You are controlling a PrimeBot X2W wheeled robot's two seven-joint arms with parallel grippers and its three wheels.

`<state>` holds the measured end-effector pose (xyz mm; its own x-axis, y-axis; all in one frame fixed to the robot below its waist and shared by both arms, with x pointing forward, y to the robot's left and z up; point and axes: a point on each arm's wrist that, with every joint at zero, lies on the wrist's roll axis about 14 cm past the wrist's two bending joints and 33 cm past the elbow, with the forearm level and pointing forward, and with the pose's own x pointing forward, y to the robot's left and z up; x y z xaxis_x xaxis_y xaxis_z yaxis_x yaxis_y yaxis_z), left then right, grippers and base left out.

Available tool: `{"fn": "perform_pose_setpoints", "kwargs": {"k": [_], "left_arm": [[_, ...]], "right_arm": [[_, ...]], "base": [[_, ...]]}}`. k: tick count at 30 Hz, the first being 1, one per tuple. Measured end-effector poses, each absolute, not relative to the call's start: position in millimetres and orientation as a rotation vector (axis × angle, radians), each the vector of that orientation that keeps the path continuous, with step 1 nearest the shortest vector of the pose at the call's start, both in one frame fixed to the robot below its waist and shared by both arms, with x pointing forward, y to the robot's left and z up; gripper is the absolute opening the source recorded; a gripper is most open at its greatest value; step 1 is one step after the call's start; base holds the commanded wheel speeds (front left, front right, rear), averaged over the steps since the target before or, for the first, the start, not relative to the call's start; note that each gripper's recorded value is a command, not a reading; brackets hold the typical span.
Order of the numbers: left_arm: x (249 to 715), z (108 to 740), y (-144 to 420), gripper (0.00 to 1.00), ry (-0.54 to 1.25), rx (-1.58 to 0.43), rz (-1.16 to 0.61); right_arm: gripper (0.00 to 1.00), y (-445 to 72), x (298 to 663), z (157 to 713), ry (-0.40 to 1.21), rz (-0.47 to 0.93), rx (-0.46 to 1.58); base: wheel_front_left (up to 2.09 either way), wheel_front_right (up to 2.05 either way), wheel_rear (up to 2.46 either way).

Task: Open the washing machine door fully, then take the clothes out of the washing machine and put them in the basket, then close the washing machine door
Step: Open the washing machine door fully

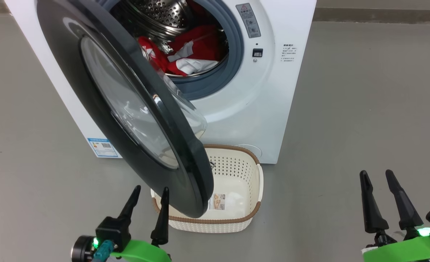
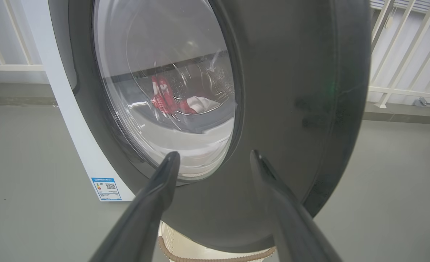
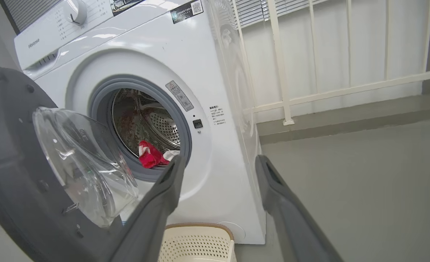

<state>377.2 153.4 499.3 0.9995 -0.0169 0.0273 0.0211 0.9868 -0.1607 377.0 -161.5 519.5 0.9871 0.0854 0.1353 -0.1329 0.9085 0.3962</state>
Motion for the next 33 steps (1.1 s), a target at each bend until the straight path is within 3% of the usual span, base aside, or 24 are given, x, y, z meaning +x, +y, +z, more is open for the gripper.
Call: {"fn": "perform_pose_setpoints", "kwargs": {"k": [11,33], "left_arm": [[376.3,496.7,153.8,1.00,-0.018,-0.160,-0.018],[373.3,492.2,155.1,1.00,-0.005,-0.160,-0.012]], "right_arm": [[1.00,-164.8,364.2,489.9,-0.030,0.091,0.200],[1.00,-153.3,352.8,453.3,0.091,0.105,0.218]], "base": [[0.00,0.00,0.00],[0.00,0.00,0.00]]}}
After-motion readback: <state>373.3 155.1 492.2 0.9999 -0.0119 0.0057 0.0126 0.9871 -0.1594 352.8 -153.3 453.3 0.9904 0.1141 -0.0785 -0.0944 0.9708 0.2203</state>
